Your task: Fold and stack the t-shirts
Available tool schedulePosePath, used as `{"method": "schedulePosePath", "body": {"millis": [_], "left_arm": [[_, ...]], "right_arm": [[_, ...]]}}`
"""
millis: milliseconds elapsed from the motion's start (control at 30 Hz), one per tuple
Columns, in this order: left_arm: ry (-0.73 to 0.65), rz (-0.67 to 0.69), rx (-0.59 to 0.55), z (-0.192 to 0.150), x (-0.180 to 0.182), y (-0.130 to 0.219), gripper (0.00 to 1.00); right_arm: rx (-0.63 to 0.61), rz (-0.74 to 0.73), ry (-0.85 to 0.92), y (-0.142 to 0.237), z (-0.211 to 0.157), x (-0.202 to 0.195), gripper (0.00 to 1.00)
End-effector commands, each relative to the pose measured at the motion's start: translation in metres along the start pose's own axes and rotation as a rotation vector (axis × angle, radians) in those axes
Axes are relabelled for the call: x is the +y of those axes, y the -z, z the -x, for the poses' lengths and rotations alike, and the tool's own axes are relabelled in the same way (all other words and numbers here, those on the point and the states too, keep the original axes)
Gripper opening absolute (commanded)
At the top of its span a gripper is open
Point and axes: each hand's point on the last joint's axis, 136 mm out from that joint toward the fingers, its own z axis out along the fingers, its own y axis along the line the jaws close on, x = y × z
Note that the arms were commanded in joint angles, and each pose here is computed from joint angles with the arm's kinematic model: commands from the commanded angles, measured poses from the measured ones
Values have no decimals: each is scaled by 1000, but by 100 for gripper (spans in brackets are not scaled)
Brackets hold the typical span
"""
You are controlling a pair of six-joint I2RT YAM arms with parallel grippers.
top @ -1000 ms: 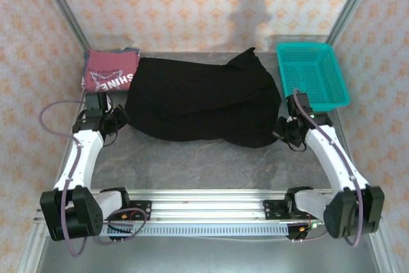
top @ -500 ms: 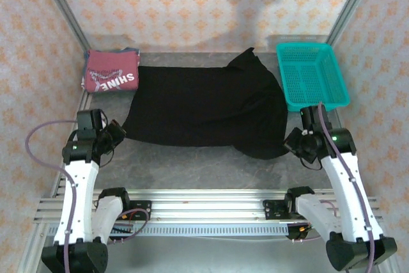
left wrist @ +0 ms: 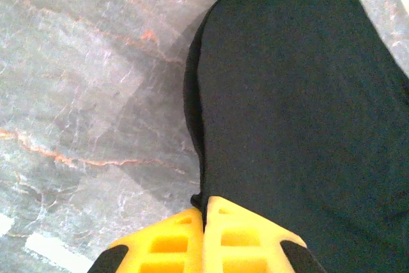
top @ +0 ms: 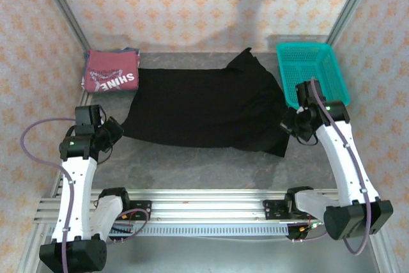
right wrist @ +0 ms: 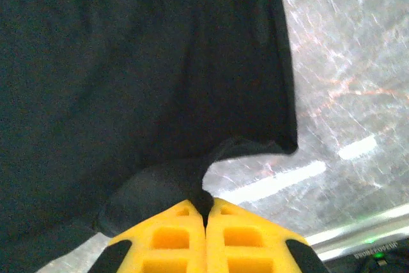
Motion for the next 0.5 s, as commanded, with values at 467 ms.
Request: {"method": "schedulePosePath", "body": {"millis": [467], "left_arm": [[-30, -64, -93, 28, -24, 4, 0]], "right_arm": [[-88, 23, 124, 18, 34, 23, 0]]}}
